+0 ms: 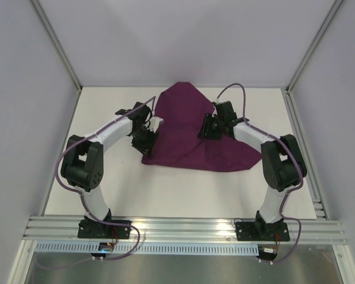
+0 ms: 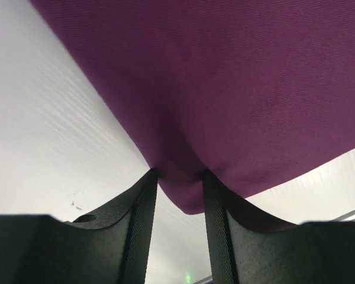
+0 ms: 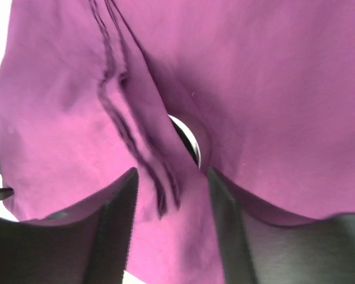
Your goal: Prepare the surgical pack
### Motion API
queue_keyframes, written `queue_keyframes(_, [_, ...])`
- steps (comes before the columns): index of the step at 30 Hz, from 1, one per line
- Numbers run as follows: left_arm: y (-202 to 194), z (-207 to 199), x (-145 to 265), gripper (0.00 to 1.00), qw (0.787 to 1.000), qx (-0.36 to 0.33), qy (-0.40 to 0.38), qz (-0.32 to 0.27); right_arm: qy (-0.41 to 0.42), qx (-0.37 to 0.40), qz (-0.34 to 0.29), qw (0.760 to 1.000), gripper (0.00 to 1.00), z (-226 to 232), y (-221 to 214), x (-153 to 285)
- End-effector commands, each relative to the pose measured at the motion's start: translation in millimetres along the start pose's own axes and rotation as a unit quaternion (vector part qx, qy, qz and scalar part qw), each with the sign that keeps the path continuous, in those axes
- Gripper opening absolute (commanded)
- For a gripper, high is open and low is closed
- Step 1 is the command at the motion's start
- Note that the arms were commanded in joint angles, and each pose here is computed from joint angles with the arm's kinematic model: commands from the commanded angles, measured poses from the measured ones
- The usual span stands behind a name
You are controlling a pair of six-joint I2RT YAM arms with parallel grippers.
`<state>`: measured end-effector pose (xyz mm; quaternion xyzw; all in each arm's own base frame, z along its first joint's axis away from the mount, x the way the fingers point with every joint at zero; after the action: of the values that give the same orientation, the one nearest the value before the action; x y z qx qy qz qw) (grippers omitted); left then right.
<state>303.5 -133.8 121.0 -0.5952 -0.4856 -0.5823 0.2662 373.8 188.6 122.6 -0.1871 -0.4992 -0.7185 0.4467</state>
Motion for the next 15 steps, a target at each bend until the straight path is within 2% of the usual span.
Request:
queue_keyframes(1, [15.1,6.4,-2.4,0.44,0.998,-0.029,0.025,-0.045,0.020,0.005,0.005,1.000,0.41,11.7,1.9,-8.0])
queue_keyframes(3, [5.6,7.4,-14.5,0.42,0.999,-0.026,0.020,-0.029,0.004,0.005,0.007,1.000,0.25,7.0,-0.1,-9.3])
queue_keyframes(7, [-8.7,0.3,-24.5,0.40,1.000,-0.025,-0.017,0.000,-0.018,0.014,0.009,1.000,0.08,1.9,-0.4,-7.0])
queue_keyframes(12, [-27.9,-15.9,-20.6,0.41,0.997,-0.037,-0.071,0.016,-0.023,0.030,-0.006,0.999,0.07,4.7,11.2,0.4])
queue_keyframes(15, [-36.6,-23.1,-16.1,0.43,0.995,-0.050,-0.084,0.022,-0.006,0.025,0.005,1.000,0.07,9.1,10.0,-0.6])
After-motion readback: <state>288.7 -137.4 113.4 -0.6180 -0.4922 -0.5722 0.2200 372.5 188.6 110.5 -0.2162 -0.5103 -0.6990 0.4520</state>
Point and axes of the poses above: each gripper's point midway between its finger pads, its own x axis back along the fingers, its own z axis along the line the jaws close on, y = z × x, the point moved 6 cm from there along x, back along the fingers, and after that the axes turned 6 degrees about x, right-handed, at the moved point
